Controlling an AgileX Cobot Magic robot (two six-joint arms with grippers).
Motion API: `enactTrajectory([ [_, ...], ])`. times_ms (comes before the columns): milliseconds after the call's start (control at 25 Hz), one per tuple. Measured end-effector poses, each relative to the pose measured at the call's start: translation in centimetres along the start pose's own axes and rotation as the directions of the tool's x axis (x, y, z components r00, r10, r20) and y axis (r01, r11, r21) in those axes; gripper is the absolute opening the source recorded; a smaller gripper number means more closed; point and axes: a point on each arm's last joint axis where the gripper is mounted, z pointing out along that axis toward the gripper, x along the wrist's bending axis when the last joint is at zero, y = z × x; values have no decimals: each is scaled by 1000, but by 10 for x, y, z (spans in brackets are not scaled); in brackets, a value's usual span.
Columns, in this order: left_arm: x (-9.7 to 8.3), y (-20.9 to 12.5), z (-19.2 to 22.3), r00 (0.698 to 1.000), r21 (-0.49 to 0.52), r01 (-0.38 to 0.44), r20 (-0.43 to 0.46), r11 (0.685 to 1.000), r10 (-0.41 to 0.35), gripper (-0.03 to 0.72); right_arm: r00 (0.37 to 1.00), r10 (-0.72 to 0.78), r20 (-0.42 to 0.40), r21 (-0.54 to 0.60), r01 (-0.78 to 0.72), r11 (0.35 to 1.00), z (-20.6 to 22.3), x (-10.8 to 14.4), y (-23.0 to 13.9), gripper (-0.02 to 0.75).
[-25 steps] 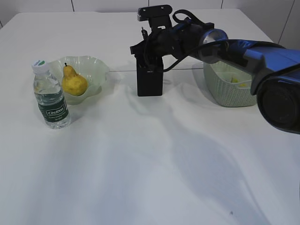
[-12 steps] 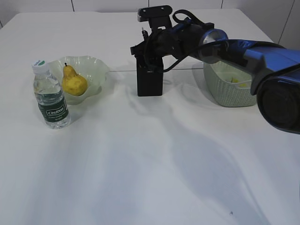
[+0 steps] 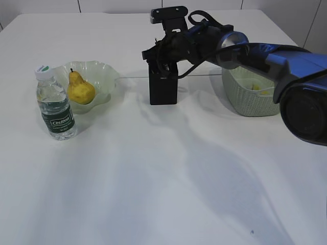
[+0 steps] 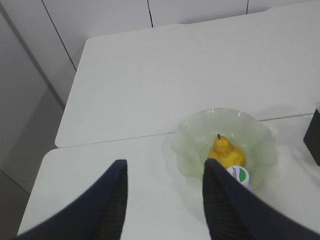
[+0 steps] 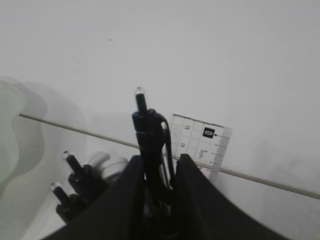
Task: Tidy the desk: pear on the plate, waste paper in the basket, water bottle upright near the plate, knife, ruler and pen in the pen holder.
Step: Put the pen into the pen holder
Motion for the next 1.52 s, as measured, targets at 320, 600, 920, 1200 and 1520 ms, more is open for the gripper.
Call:
enactTrajectory([
  [320, 0, 0, 0, 1000, -3, 0, 1, 1000, 0, 346, 1000, 8, 7, 21, -8, 1000, -3, -1, 1, 211],
  [600, 0, 1, 0, 1000, -11, 0, 4, 1000, 0, 346, 1000, 23, 13, 55, -23, 998, -4, -1, 0, 248],
  [920, -1, 2, 0, 1000, -27, 0, 9, 1000, 0, 347, 999, 34, 18, 40, -35, 999, -20, -3, 19, 250],
  [1200, -1, 3, 0, 1000, -29, 2, 10, 1000, -2, 347, 999, 42, 33, 37, -43, 998, -43, -6, 41, 250],
  [1520, -2, 6, 0, 1000, -63, 2, 22, 998, -1, 347, 998, 12, 55, 22, -13, 1000, -89, -12, 81, 250],
])
